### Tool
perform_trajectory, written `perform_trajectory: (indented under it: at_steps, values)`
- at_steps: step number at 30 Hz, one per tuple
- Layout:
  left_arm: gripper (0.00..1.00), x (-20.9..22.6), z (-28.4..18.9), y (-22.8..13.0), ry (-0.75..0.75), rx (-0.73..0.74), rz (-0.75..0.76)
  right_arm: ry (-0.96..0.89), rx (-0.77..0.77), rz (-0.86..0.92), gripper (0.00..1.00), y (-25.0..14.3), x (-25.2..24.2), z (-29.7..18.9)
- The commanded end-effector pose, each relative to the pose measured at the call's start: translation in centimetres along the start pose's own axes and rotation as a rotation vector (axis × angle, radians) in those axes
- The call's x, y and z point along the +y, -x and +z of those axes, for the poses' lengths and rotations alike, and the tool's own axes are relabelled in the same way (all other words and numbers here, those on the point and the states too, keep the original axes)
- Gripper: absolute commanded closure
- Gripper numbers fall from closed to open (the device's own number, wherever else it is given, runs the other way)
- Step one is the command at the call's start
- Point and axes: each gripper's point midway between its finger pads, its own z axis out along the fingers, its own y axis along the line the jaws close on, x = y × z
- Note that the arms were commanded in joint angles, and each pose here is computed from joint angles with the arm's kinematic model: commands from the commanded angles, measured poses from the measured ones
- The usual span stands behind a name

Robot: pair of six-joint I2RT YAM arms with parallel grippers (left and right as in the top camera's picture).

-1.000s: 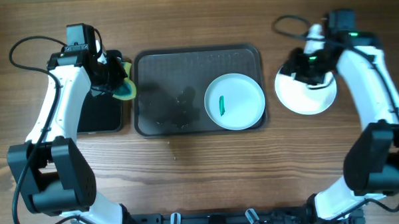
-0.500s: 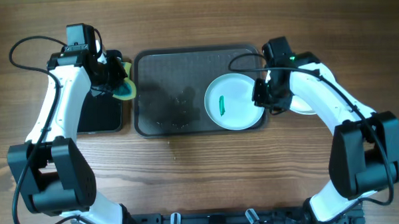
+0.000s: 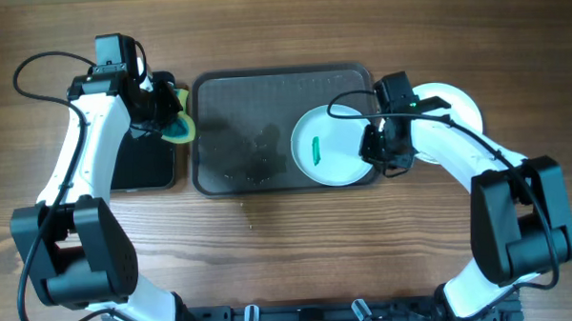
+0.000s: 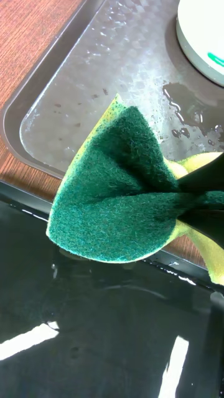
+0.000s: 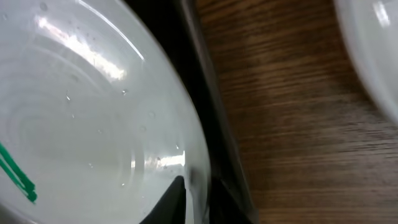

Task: Clean dirty plates on tray and stack at the side
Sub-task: 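Move the right gripper back to grasp the rim of the last plate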

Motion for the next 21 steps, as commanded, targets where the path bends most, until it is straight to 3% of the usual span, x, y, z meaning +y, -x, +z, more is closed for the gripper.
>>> perform_trajectory:
  at_steps: [1, 7, 15, 21]
  values:
    - [0.96, -0.1, -0.5, 0.6, -0.003, -0.024, 0.016, 0.008, 0.023, -0.024, 0.95, -0.9, 0.7, 0.9]
    - [0.96, -0.1, -0.5, 0.6, -0.003, -0.024, 0.016, 0.118, 0.023, -0.120, 0.96, -0.9, 4.7, -0.1]
    - [0.96, -0.1, -0.5, 0.7, -0.003, -0.025, 0.016, 0.224, -0.049, -0.006, 0.96, -1.0, 11.2, -0.7]
    - [0.96, -0.1, -0.5, 0.6, -0.003, -0.024, 0.016, 0.197, -0.083, 0.073, 0.96, -1.6, 13.0, 1.7]
